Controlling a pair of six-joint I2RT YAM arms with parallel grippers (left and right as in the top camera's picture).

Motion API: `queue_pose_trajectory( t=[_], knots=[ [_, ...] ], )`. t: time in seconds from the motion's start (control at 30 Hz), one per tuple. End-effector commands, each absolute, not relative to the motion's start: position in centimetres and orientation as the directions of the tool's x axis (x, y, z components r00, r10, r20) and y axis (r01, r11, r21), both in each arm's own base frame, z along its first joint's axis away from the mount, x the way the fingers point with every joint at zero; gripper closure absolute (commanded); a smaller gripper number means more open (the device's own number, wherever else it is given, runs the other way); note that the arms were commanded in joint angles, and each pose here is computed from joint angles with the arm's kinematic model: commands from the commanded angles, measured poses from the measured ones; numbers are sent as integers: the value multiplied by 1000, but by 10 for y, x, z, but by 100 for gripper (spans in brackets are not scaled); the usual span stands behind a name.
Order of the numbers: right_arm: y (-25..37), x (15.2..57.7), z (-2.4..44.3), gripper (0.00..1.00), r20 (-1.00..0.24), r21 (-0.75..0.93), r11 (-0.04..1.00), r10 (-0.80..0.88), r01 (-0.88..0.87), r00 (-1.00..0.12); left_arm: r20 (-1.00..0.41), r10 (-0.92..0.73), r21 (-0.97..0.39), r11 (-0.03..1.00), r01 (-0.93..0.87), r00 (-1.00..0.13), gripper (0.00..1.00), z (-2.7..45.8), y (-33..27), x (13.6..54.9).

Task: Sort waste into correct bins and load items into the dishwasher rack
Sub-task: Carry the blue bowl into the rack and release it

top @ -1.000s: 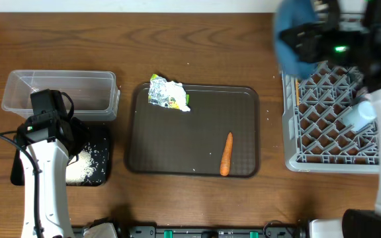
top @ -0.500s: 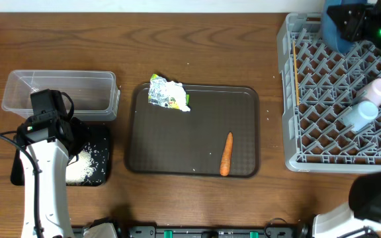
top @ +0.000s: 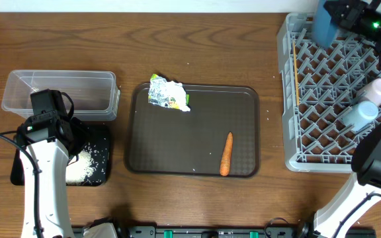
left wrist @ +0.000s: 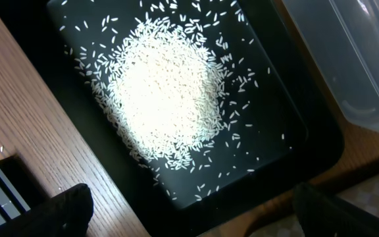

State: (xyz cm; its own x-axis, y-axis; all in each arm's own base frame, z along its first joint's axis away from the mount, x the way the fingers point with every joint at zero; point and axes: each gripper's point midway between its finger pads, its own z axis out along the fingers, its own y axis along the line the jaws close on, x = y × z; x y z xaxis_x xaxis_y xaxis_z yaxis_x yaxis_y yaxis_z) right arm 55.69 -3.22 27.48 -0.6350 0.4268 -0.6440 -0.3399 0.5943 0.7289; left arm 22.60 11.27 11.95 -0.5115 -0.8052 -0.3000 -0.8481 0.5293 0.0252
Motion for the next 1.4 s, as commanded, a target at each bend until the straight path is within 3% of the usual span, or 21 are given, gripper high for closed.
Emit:
queue_pose_trajectory(
  t=[0.0,0.17,1.07,1.37],
  knots=[
    [-28,552,283,99,-546,813,502,482,-295,-686,-317,-807,20,519,-854,-498,0,125,116,228],
    [-25,550,284,99,-441,876,428,529,-221,-725,-317,-807,20,519,-854,-498,0,125,116,228],
    [-59,535,255,99,-357,910,391,575,-136,-736,-317,-807,20,519,-854,-498,0,125,116,228],
    [-82,527,257,83,-344,919,374,598,-127,-724,-317,-807,20,519,-854,-498,0,125,116,228]
  ],
)
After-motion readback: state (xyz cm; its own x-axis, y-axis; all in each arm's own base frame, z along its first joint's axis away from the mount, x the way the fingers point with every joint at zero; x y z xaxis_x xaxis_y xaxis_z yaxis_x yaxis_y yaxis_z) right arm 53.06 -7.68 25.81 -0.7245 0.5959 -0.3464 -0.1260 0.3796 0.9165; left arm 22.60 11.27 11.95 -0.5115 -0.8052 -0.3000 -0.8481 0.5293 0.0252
